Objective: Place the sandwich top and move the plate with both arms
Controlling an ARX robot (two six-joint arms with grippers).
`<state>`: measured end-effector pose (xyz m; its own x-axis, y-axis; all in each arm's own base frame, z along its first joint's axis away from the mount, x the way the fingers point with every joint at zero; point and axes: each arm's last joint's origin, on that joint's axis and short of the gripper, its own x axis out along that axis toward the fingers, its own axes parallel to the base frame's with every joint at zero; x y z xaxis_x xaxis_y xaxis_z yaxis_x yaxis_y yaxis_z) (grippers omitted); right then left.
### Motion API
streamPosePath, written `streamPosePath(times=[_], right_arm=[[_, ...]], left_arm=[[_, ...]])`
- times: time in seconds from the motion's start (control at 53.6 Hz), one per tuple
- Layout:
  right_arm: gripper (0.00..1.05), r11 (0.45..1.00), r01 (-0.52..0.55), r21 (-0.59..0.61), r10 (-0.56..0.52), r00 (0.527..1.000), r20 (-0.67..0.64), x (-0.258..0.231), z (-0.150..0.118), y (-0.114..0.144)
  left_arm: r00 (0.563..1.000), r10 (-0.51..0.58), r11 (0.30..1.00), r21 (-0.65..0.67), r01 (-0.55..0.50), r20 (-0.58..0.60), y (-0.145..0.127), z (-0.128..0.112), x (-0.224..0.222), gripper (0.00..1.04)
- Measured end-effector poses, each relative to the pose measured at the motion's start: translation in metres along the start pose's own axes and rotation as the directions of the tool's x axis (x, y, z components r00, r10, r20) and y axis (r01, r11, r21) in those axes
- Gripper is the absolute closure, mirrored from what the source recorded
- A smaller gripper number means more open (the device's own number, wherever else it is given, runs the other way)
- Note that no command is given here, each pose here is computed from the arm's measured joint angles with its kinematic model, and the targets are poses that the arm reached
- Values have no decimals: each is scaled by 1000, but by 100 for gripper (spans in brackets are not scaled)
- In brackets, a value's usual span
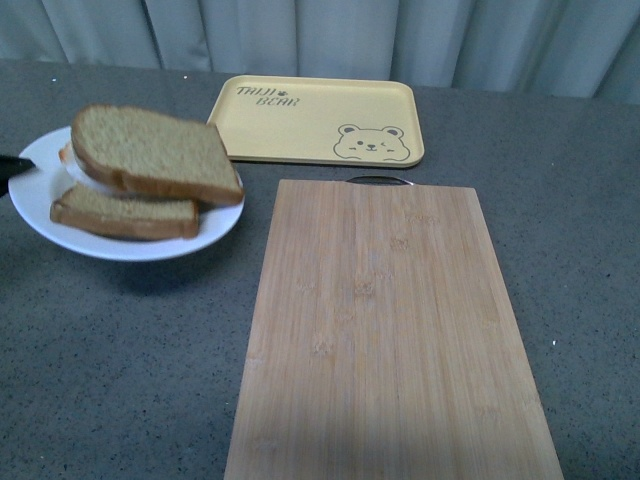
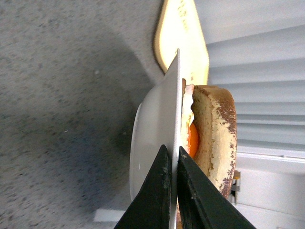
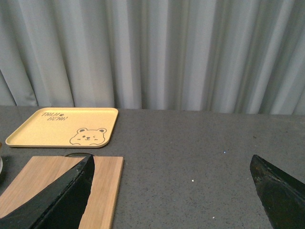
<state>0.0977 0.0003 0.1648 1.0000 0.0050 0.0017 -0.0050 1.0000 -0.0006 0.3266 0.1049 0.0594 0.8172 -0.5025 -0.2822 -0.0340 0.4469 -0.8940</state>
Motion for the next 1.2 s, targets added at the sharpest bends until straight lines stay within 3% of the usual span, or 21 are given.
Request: streamPosePath(times=[0.299, 0.56, 0.747, 1.195], right_arm=[[9, 1000, 0, 0, 0, 1000, 0, 0, 0, 0], [9, 1000, 0, 0, 0, 1000, 0, 0, 0, 0], [9, 1000, 0, 0, 0, 1000, 0, 0, 0, 0], [9, 1000, 0, 0, 0, 1000, 0, 0, 0, 0]], left_arm=[[993, -110, 989, -92, 113, 36, -23, -6, 27, 101], [984, -161, 964, -202, 173, 74, -53, -13, 94, 101], [989, -144, 949, -277, 148, 37, -71, -27, 160, 101], [998, -31, 942, -333, 47, 55, -63, -18, 220, 101]])
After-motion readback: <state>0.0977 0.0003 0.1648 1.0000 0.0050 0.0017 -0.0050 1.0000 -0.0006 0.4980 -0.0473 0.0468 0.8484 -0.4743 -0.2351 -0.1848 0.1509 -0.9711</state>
